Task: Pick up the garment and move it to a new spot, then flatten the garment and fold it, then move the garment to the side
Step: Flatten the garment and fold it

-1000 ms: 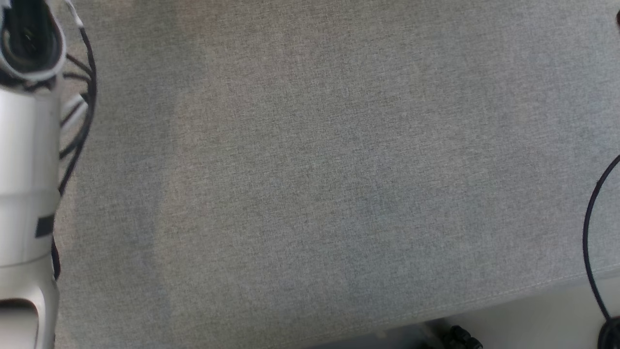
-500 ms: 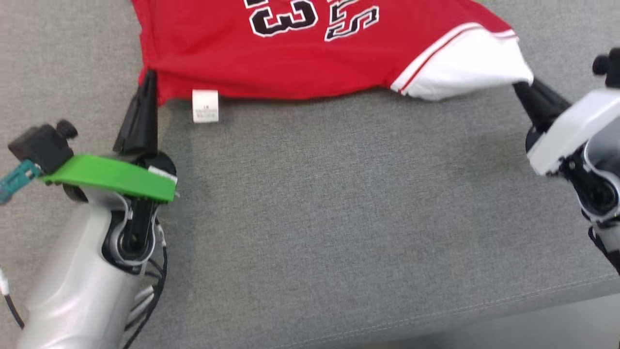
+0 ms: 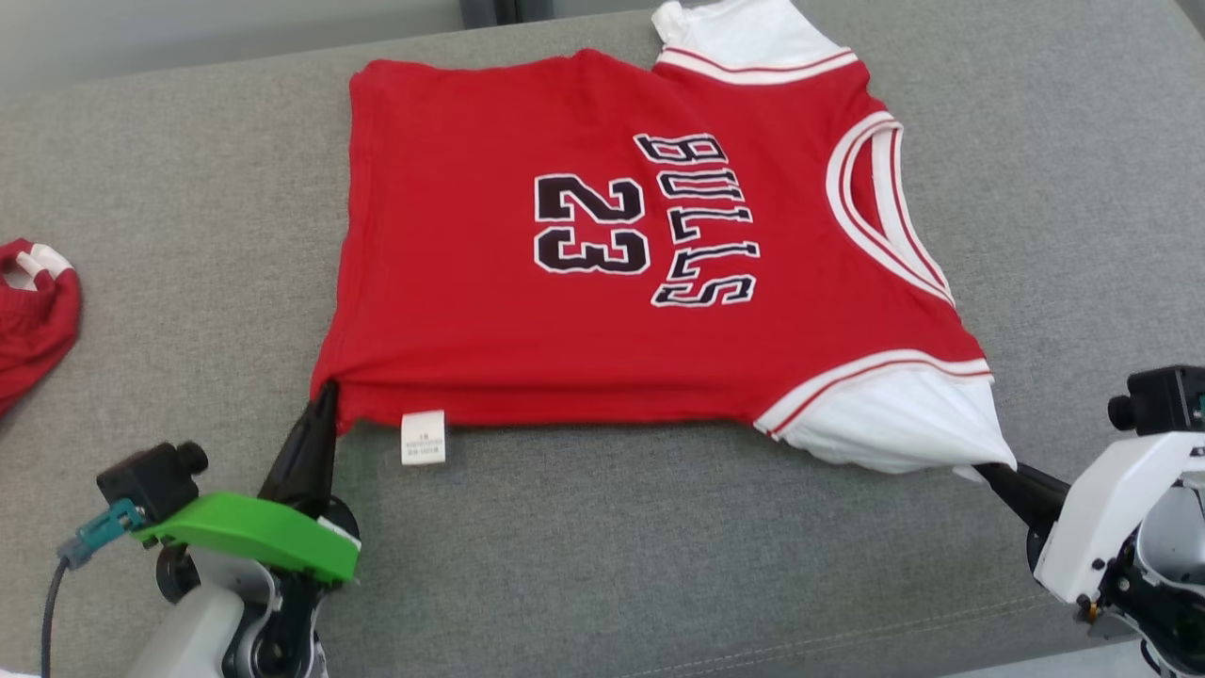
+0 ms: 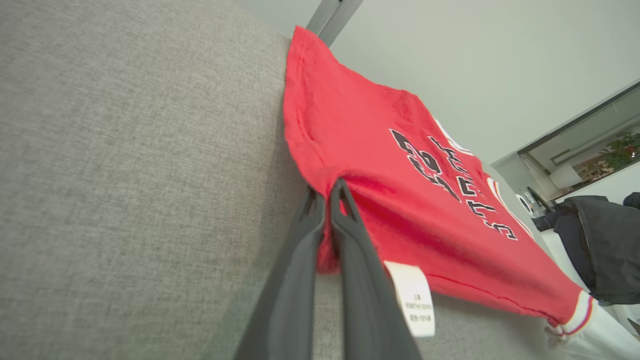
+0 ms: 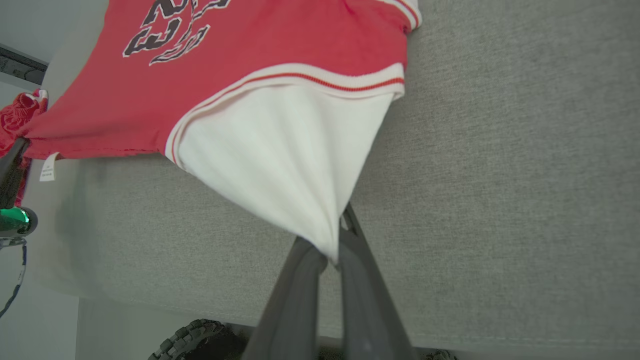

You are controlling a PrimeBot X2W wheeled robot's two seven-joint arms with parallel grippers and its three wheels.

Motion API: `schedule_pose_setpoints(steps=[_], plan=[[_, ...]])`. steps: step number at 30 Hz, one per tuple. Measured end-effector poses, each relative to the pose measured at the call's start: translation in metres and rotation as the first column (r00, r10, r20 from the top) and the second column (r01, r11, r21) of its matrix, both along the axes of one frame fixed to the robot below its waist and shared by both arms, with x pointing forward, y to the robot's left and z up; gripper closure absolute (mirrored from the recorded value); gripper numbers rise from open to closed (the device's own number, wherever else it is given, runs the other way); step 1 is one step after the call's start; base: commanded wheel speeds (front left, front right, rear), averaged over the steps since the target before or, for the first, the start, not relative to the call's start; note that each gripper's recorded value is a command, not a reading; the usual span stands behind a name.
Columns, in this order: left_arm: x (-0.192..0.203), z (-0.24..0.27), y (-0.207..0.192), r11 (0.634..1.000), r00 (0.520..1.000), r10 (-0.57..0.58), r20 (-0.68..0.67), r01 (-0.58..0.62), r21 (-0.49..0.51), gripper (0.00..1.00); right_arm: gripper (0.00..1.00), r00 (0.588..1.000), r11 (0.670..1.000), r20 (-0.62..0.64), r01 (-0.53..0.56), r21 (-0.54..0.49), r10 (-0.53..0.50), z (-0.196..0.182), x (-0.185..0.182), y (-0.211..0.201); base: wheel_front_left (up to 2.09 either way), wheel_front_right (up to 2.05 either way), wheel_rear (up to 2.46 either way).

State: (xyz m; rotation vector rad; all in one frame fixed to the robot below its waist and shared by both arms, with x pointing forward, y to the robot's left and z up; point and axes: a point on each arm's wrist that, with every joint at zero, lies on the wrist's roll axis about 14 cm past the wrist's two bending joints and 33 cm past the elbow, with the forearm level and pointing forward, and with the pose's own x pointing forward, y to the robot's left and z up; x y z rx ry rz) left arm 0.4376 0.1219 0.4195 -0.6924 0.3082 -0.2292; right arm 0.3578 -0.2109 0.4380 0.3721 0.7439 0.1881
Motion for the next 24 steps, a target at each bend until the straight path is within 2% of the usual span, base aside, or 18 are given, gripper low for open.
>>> schedule_pose_setpoints(steps=[7, 16, 24], plan=[[-0.047, -0.012, 0.002, 1.000, 0.996, 0.020, -0.089, -0.022, -0.017, 1.00, 1.00, 0.998, 0.999, -0.034, 0.052, -0.002, -0.052, 0.006, -0.024, 0.006, 0.00, 0.00, 0.00], [-0.103, -0.028, 0.005, 0.998, 0.972, 0.041, -0.230, -0.051, -0.040, 1.00, 1.00, 0.991, 0.995, -0.103, 0.082, -0.060, -0.088, -0.002, -0.039, -0.003, 0.00, 0.00, 0.00], [-0.105, -0.012, -0.003, 0.998, 0.979, 0.009, -0.204, -0.021, -0.057, 1.00, 1.00, 0.993, 0.998, -0.098, 0.058, -0.037, -0.061, 0.001, -0.030, 0.008, 0.00, 0.00, 0.00]])
